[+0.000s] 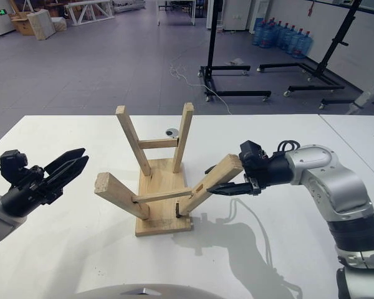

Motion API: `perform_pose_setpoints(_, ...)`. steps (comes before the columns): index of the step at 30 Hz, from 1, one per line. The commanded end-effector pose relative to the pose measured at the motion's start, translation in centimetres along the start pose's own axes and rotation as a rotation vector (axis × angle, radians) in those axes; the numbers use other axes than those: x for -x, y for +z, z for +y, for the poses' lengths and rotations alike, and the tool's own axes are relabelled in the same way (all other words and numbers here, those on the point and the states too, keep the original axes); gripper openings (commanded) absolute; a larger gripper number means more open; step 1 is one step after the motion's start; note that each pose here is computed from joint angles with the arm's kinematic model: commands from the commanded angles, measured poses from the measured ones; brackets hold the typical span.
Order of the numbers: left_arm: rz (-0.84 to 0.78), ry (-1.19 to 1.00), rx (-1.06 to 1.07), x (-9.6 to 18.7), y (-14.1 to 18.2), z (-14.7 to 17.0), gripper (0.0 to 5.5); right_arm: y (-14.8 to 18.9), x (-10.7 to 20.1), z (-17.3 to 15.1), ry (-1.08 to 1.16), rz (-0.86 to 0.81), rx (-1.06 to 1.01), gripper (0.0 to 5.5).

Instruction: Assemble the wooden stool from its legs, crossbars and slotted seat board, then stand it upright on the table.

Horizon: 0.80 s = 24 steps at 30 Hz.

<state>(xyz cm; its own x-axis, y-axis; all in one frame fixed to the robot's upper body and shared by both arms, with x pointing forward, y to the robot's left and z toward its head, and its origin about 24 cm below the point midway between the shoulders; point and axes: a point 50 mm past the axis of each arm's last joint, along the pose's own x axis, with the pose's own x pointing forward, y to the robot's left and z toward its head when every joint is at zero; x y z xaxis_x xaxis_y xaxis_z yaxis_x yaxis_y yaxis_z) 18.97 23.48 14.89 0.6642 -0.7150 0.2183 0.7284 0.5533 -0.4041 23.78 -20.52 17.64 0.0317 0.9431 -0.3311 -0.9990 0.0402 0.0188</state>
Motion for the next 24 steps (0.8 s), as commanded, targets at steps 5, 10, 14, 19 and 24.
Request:
perform_pose_setpoints(5, 0.016, 0.005, -0.006, -0.1, -0.6, -0.3, 3.31, 0.8, 0.1, -0.5, 0.013, 0.023, -0.02, 2.05)
perform_pose_setpoints(10, 0.012, 0.006, 0.002, 0.0, -1.0, -0.5, 3.31, 1.3, 0.2, -0.9, 0.009, 0.036, -0.009, 2.05)
perform_pose_setpoints(14, 0.01, 0.006, 0.003, -0.1, -1.1, -0.5, 3.31, 1.2, -0.2, -1.1, 0.016, 0.05, 0.013, 2.05)
perform_pose_setpoints(19, 0.015, 0.004, 0.005, -0.2, -1.3, -0.5, 3.31, 1.3, -1.1, -1.6, 0.003, 0.037, 0.041, 2.05)
perform_pose_setpoints(24, 0.017, 0.004, 0.004, -0.2, -1.3, -0.5, 3.31, 1.2, -1.4, -1.8, -0.023, 0.045, 0.054, 2.05)
